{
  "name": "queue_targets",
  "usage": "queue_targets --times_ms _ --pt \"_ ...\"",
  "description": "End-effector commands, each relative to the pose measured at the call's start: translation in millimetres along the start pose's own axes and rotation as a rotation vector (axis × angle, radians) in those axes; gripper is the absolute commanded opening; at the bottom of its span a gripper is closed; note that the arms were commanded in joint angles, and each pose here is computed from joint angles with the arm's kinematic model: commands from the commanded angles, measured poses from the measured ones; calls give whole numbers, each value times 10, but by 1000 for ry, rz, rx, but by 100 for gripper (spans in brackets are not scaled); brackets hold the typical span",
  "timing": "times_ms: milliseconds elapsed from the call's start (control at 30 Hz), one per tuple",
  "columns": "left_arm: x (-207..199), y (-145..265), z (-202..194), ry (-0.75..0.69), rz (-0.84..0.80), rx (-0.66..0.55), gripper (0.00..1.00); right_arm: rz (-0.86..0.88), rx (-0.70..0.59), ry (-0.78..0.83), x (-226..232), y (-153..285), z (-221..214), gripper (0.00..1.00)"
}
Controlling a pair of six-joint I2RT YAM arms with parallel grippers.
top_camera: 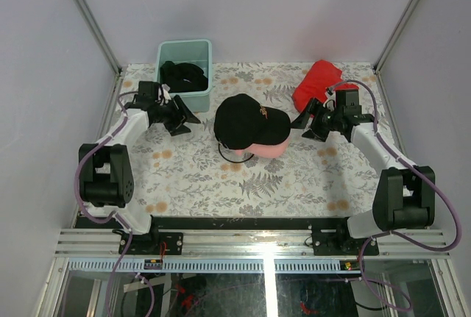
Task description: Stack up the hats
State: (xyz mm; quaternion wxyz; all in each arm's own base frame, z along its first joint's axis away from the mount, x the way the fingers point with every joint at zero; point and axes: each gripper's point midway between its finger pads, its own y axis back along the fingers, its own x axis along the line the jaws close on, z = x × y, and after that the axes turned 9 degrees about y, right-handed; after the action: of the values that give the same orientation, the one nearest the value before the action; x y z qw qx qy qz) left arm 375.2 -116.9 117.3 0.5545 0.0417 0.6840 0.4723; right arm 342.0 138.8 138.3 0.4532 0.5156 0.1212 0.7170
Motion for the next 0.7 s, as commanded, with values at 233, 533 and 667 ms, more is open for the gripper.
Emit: queue_targets --times_ms 233,533,667 --pt "-840 882 970 -100 -66 -341 64 -129 -146 132 117 485 436 76" --pt "-878 587 1695 -175 21 -426 68 -82 -179 166 266 605 492 77" --pt "-783 414 1861 -182 107 -421 72 -96 -180 178 240 634 491 77"
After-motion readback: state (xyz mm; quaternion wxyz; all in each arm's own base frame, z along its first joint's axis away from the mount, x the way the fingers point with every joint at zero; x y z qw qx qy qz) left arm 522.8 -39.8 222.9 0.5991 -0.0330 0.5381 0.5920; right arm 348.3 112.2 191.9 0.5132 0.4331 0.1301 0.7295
